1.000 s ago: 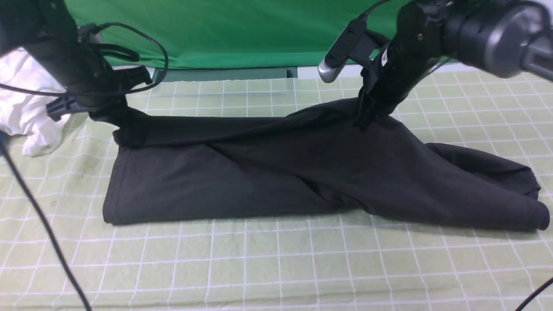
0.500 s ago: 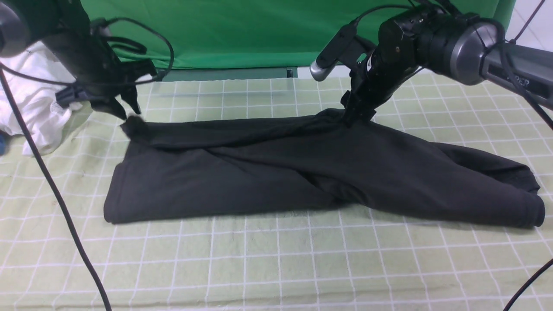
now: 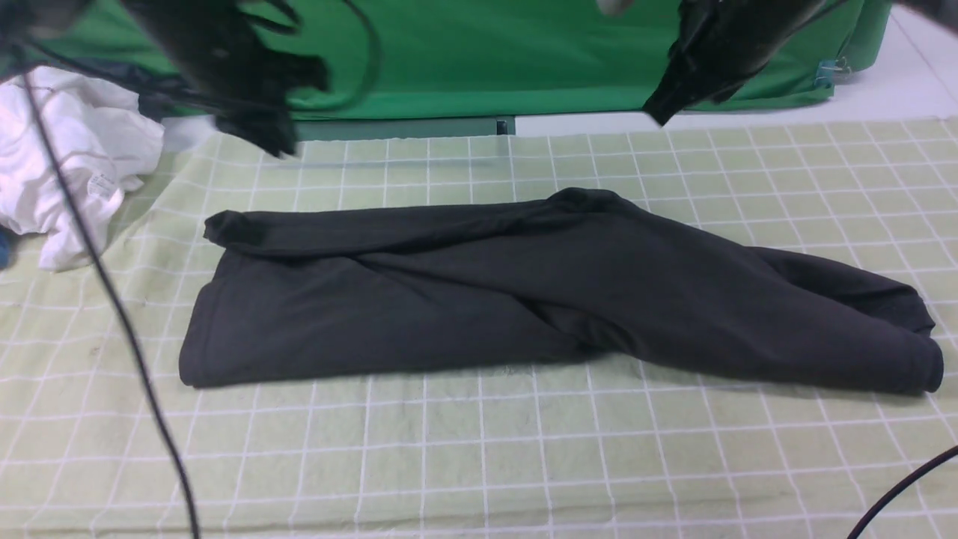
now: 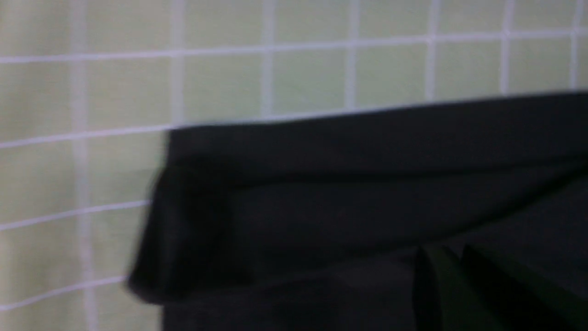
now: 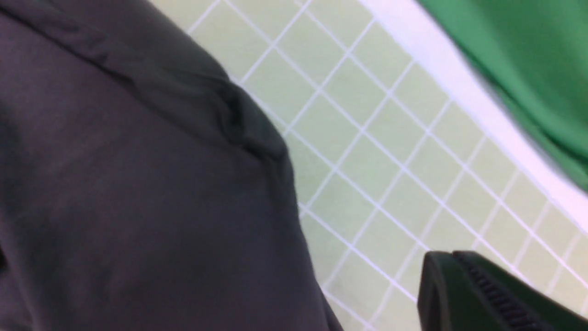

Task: Fold a long-sleeved shirt over a green coffee tablecloth.
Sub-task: 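Fold the black garment in half by bringing its near edge over to the far edge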

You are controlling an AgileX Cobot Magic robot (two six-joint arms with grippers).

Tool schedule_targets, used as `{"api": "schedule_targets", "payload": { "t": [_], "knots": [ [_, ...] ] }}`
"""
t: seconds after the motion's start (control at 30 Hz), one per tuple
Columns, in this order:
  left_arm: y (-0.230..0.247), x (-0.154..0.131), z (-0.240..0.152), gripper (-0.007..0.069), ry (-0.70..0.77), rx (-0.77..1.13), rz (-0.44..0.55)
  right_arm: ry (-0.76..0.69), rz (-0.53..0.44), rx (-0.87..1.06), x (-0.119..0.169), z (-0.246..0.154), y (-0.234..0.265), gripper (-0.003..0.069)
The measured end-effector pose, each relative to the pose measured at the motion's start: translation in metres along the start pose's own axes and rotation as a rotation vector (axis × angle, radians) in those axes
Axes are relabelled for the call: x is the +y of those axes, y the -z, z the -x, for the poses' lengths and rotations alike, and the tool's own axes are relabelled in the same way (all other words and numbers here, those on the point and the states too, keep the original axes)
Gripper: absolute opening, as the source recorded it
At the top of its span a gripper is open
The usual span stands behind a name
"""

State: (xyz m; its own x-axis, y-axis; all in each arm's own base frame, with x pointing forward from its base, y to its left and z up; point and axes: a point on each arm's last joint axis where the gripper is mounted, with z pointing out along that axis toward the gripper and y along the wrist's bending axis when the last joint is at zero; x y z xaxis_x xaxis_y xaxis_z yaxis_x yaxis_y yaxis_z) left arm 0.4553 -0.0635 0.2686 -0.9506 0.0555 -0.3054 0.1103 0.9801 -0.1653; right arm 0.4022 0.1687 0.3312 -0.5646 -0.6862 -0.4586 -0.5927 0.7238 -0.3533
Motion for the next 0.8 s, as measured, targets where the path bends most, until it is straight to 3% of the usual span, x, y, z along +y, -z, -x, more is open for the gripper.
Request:
{"api": "schedule_targets", "payload": {
  "t": [0.1, 0.23, 0.6, 0.8],
  "knots": [
    [-0.026, -0.043, -0.008, 0.0008, -0.103, 0.043, -0.034, -0.005, -0.002, 0.009, -0.002, -0.002, 0.013, -0.0003],
    [-0.056, -0.067, -0.013, 0.0005, -0.152, 0.076, -0.048, -0.007, 0.008, 0.043, -0.002, -0.006, 0.015, -0.0003],
    [-0.119, -0.06, -0.016, 0.0007, -0.166, 0.104, 0.02, -0.007, 0.012, 0.055, -0.002, -0.007, 0.015, -0.0004],
    [-0.123, -0.047, 0.005, 0.0011, -0.169, -0.09, 0.181, -0.013, 0.011, 0.046, -0.003, -0.008, 0.025, -0.0005]
  ]
}}
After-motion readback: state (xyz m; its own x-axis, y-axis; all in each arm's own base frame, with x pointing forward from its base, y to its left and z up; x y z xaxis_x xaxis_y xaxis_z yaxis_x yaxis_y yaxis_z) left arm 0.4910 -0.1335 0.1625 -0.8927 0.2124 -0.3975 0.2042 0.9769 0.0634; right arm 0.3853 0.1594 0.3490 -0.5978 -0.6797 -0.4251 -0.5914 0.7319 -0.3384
